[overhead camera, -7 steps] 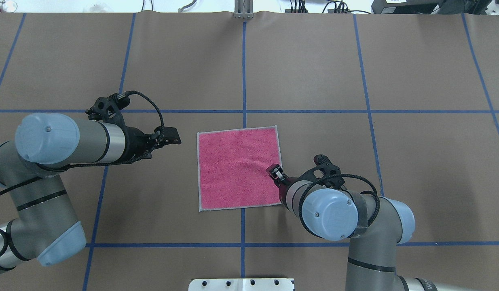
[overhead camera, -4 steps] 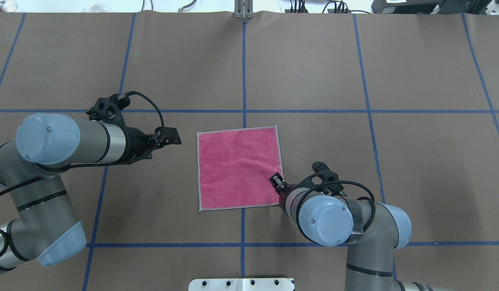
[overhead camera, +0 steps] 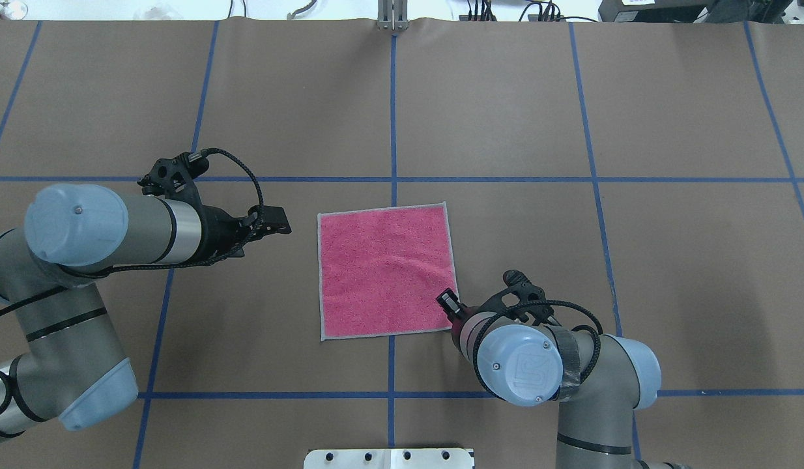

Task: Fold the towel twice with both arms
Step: 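Lower the left gripper onto the near corner while the right gripper waits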

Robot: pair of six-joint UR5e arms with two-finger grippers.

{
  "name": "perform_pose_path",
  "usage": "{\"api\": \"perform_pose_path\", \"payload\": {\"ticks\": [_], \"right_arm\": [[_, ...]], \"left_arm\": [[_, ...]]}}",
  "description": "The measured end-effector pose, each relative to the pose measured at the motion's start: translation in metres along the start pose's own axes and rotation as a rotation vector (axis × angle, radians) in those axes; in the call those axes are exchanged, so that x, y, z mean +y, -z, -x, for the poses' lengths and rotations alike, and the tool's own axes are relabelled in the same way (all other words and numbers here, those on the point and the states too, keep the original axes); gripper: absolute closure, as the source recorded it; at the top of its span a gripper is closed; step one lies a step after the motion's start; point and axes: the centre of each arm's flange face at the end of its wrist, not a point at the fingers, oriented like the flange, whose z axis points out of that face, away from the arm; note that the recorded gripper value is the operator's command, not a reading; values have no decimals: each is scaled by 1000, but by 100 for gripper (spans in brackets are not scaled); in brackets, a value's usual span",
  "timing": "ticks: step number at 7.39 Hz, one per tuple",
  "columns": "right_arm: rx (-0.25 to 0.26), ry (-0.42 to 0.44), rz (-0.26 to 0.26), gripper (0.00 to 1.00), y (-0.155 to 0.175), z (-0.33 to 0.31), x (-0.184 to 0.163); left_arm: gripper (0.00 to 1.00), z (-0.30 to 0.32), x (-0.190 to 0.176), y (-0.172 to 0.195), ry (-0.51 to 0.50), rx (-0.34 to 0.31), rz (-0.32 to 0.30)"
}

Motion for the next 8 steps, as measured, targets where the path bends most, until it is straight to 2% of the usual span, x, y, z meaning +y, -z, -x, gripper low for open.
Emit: {"api": "perform_pose_path", "payload": {"ticks": [1, 2, 3, 4, 5, 6, 7, 8], "right_arm": [[4, 5, -3, 43, -1, -1, 0], [5, 8, -7, 56, -2, -1, 1], [3, 9, -12, 57, -4, -1, 1], [-2, 8, -15, 63, -4, 1, 1], [-6, 6, -14, 74, -3, 2, 2], [-9, 2, -12, 91, -2, 3, 3], [-12, -2, -10, 100, -2, 4, 3], [-15, -5, -9, 100, -1, 5, 4]], "left_arm": [[1, 0, 0, 0, -1, -1, 0], [1, 0, 0, 0, -1, -1, 0], [1, 0, 0, 0, -1, -1, 0], [1, 0, 0, 0, -1, -1, 0], [1, 0, 0, -1, -1, -1, 0], [1, 1, 0, -1, -2, -2, 0], [1, 1, 0, -1, -3, -3, 0], [1, 0, 0, -1, -4, -2, 0]]}}
